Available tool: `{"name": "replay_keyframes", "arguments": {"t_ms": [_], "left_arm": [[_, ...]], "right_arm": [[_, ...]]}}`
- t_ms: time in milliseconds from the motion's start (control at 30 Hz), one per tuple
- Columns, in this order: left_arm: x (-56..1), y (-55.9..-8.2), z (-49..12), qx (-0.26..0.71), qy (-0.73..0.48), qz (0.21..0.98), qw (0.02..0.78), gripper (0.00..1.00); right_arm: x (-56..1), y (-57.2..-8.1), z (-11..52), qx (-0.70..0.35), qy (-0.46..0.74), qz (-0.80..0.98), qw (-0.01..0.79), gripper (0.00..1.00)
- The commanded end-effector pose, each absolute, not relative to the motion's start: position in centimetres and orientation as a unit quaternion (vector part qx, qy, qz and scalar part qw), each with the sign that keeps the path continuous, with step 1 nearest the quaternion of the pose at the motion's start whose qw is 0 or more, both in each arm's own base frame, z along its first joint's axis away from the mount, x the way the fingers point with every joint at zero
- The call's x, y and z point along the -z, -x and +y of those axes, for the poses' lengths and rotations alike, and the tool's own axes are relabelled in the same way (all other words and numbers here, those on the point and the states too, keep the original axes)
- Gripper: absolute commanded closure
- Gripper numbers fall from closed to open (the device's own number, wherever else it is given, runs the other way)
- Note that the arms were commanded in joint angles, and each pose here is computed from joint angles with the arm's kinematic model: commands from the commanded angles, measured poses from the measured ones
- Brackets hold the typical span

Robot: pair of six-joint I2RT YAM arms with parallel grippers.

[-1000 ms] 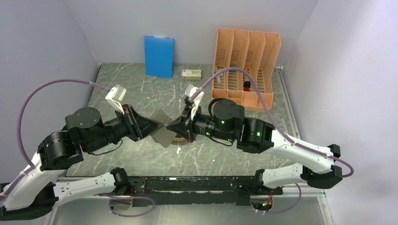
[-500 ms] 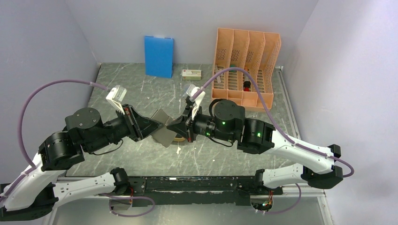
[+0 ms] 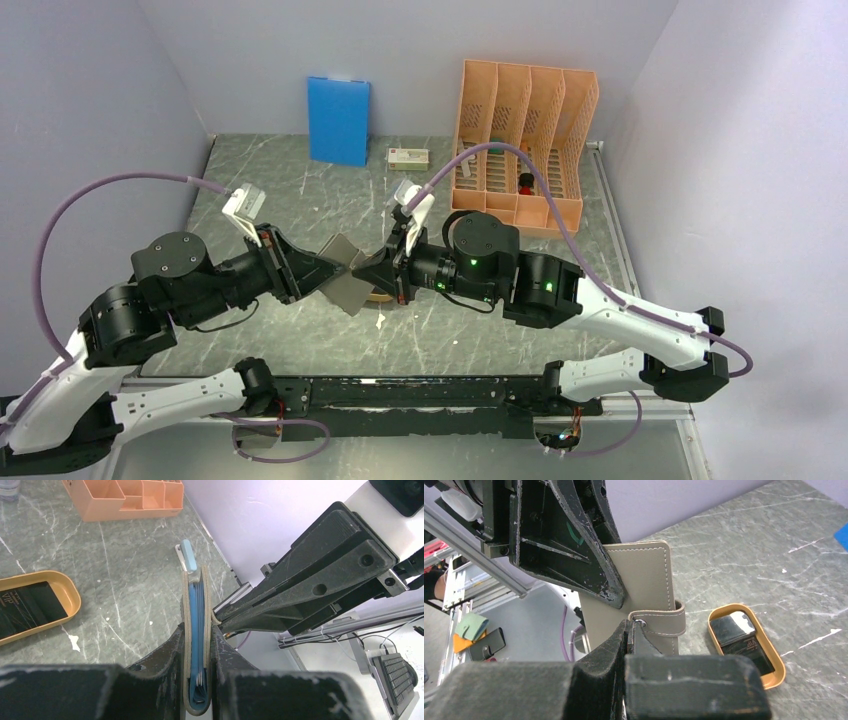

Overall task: Put the credit cards into the card holder
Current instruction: Close the card holder at the center of the board.

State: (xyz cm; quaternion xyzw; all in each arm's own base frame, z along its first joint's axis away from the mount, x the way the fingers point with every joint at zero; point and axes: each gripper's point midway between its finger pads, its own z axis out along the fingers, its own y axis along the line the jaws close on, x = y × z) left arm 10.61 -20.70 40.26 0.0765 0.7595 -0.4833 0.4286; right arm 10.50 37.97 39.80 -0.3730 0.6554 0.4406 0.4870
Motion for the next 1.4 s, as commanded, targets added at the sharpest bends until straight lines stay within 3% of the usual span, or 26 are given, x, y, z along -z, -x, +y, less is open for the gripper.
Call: {"name": "replay_keyframes", "arguments": {"t_ms": [0,600,767,800,933,1067,1100,1233,1367], "left_arm": [[-46.9,-6.4,-23.0,0.625,-0.137,0.658,0.397,0.95],[-48.9,-4.5,-23.1,0.673,-0.156,0.617,0.376,0.95],[-47.1,-6.7,-22.1,0.618,-0.123,0.656,0.414,0.95],[-46.2,-7.7,-21.7,0.594,-0.109,0.674,0.425,0.95],[-41.7,-10.7,-20.5,0.507,-0.069,0.730,0.454,0.95],[-38.9,-12.3,-20.7,0.466,-0.055,0.752,0.464,0.95],[-38.2,-12.6,-21.0,0.459,-0.057,0.754,0.467,0.95],[-34.8,-13.9,-22.9,0.435,-0.067,0.771,0.459,0.95],[-30.5,-14.1,-27.0,0.451,-0.098,0.781,0.421,0.95]], "right_arm": [[-38.1,-11.3,39.4,-0.427,0.370,0.672,0.480,1.00],[-36.0,-12.0,40.2,-0.409,0.370,0.694,0.462,1.00],[-37.4,-10.8,39.4,-0.440,0.374,0.674,0.460,1.00],[-38.0,-10.5,38.9,-0.446,0.373,0.670,0.462,0.95],[-40.5,-9.6,36.0,-0.464,0.361,0.655,0.475,0.56],[-42.2,-8.5,32.8,-0.472,0.360,0.645,0.481,0.38],[-42.5,-8.8,32.0,-0.467,0.350,0.646,0.492,0.27],[-44.1,-9.4,29.4,-0.461,0.320,0.641,0.524,0.15],[-44.2,-11.1,28.2,-0.450,0.262,0.647,0.557,0.13]]}}
